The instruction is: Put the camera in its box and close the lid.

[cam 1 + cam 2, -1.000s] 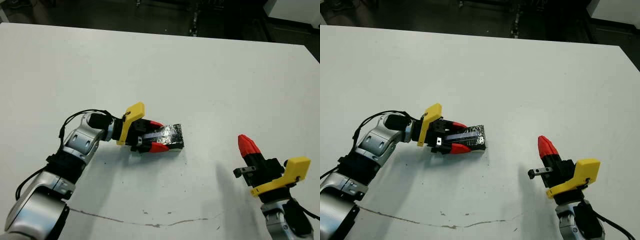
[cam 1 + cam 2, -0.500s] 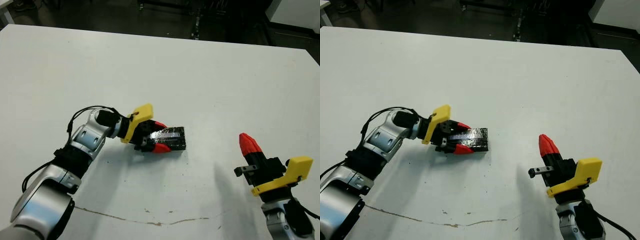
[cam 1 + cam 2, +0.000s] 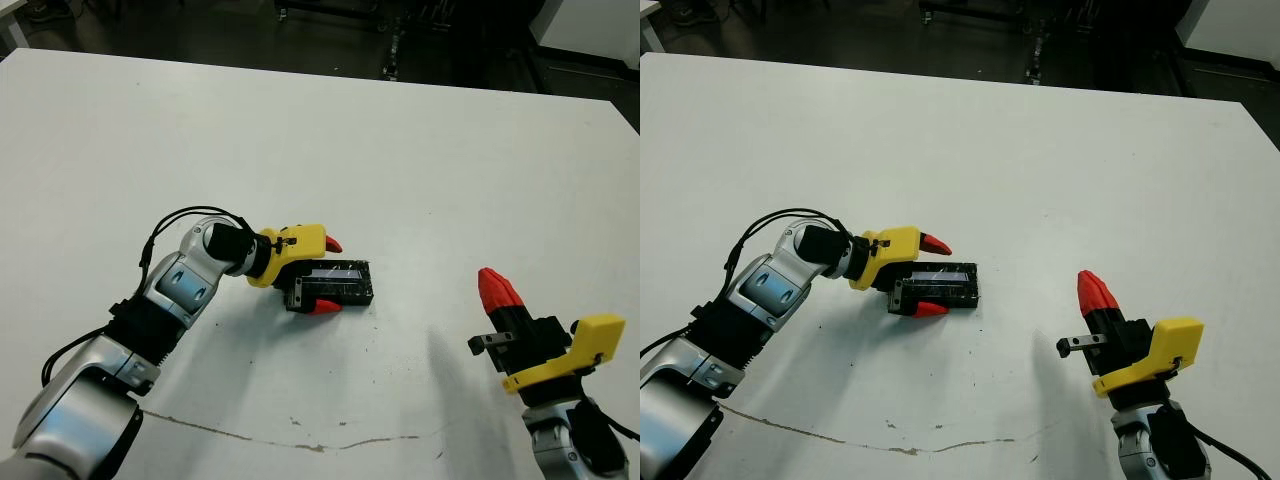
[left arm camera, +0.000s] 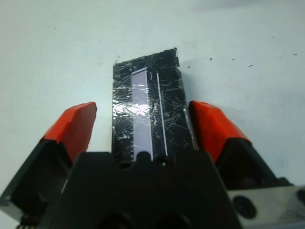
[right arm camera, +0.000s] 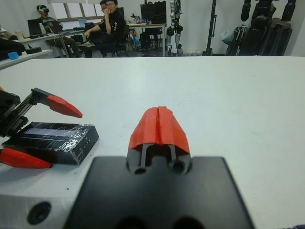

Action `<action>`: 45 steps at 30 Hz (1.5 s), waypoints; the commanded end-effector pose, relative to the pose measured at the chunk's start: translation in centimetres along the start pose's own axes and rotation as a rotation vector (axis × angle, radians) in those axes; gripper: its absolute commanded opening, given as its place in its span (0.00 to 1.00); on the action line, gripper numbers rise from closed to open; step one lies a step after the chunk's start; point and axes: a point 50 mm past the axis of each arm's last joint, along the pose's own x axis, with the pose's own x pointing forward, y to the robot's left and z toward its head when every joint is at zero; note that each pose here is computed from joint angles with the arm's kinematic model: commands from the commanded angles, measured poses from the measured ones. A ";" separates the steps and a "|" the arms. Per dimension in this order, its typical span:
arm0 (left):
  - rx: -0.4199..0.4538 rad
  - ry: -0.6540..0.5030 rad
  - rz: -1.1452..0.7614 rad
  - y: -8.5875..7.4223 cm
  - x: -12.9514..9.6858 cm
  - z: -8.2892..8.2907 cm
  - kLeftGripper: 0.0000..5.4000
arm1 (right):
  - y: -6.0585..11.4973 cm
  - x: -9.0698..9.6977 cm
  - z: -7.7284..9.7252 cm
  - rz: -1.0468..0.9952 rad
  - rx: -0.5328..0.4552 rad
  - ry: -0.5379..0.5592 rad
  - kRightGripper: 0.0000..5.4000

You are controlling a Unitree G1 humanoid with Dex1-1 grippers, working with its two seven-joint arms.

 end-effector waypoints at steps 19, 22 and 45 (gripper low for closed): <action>-0.173 0.047 -0.033 -3.7 -3.0 -4.3 1.00 | 0.0 -0.3 -0.1 0.001 0.001 0.007 0.00; -0.189 0.062 -0.003 -3.9 -5.2 -5.0 1.00 | 0.0 -0.3 -0.1 0.001 -0.003 0.008 0.00; -0.420 0.059 0.584 -4.6 -14.8 -7.0 1.00 | 0.4 0.0 -0.3 0.003 0.006 0.010 0.00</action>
